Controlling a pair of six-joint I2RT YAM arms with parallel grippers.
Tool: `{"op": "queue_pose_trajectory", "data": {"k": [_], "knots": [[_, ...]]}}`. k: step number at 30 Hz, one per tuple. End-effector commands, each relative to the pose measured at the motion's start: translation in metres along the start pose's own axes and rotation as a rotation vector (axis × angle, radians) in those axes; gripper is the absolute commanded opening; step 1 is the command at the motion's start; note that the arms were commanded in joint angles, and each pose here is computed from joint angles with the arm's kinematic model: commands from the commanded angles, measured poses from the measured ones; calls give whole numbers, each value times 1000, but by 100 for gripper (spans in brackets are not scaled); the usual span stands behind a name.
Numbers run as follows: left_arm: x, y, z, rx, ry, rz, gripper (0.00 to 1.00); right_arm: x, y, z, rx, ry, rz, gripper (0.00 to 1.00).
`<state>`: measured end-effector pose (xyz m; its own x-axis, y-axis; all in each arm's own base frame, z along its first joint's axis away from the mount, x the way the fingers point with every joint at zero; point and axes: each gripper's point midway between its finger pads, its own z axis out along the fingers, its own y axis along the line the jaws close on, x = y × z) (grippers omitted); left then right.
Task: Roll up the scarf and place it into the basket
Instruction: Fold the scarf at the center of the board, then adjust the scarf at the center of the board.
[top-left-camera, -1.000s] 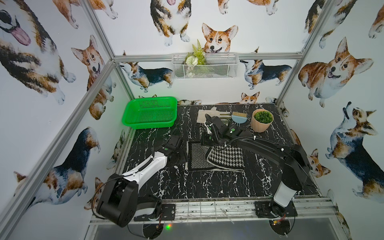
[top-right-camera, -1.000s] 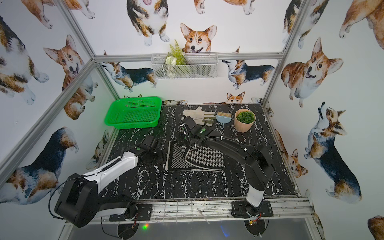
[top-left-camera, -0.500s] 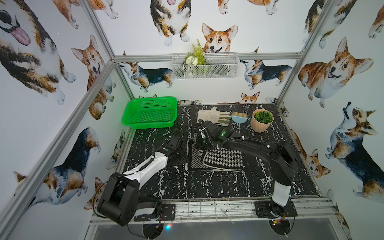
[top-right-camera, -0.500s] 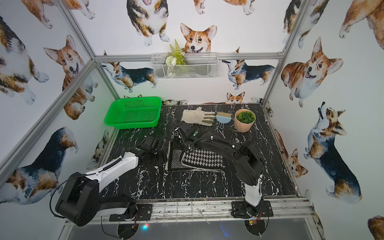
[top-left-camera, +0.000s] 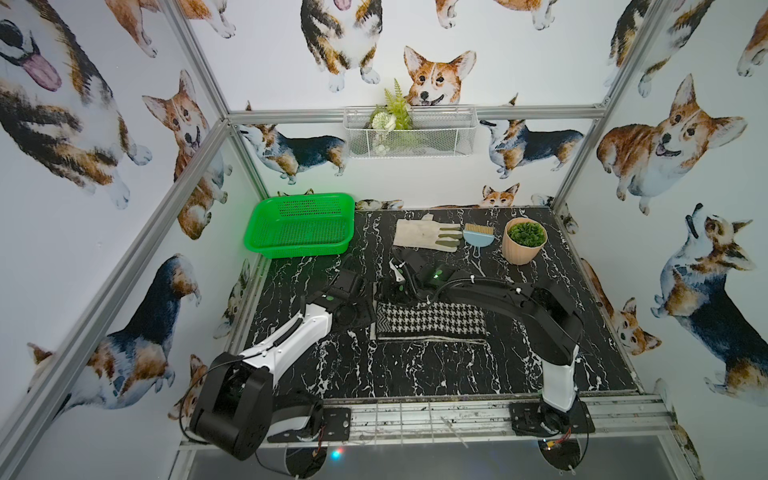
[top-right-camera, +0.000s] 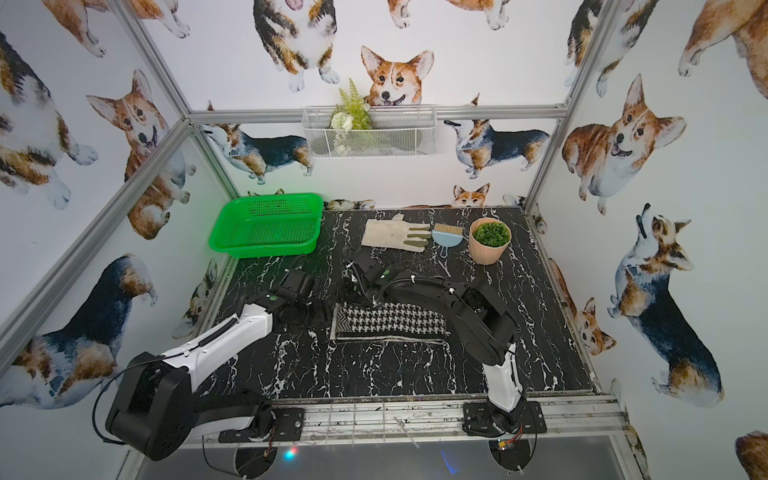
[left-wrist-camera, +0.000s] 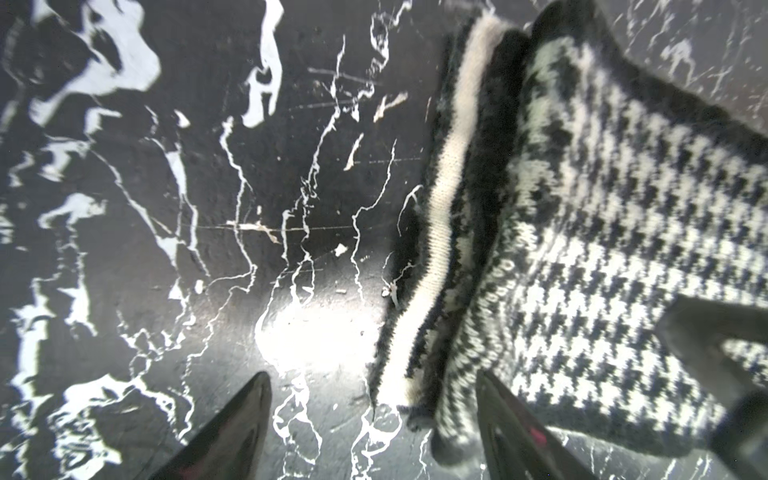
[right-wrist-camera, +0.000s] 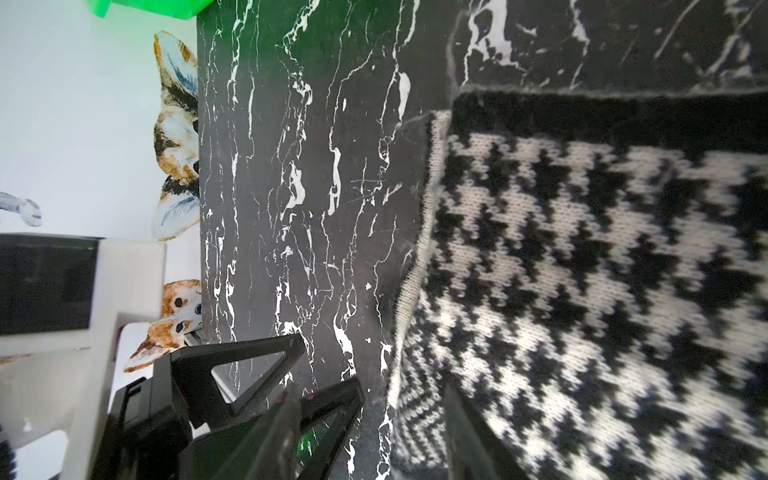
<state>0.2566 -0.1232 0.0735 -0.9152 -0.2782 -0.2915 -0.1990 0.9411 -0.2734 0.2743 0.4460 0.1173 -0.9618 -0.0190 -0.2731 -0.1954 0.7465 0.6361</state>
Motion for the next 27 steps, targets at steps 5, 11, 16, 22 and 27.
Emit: {"op": "queue_pose_trajectory", "data": {"k": [5, 11, 16, 22, 27], "knots": [[-3, -21, -29, 100, -18, 8, 95, -57, -42, -76, 188, -160, -69, 100], [-3, -83, -49, 238, -46, 68, 100, -64, -179, -147, 607, -110, -71, 100], [15, -138, -36, 318, 8, 112, 100, -47, -254, -172, 716, -44, 34, 100], [33, -146, 12, 301, 95, 63, 100, -24, -295, -170, 774, 21, 92, 100], [45, -114, 53, 178, 151, 23, 100, -9, -315, -159, 808, 82, 118, 100]]}}
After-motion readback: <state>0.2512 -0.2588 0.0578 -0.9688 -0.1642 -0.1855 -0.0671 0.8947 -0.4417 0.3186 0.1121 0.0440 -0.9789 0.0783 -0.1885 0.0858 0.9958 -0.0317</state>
